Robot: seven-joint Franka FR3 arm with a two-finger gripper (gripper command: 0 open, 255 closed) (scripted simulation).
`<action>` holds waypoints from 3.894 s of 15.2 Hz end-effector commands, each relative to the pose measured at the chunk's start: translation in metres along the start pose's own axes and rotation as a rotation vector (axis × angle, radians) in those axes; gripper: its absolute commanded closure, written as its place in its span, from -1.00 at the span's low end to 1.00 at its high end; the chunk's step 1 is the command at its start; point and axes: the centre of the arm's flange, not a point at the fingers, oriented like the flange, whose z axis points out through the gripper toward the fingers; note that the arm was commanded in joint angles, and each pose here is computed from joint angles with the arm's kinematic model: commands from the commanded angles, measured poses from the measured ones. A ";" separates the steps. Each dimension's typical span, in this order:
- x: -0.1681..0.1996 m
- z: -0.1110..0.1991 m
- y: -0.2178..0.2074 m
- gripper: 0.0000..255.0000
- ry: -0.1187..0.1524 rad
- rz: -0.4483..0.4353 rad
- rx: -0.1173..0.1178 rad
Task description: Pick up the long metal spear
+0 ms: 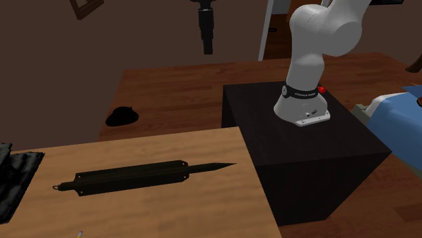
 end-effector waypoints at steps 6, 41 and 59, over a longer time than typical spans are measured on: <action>0.046 0.053 -0.059 -1.00 0.010 -0.033 0.001; 0.164 0.243 -0.236 1.00 0.034 -0.126 0.002; 0.160 0.170 -0.234 1.00 0.034 -0.126 0.002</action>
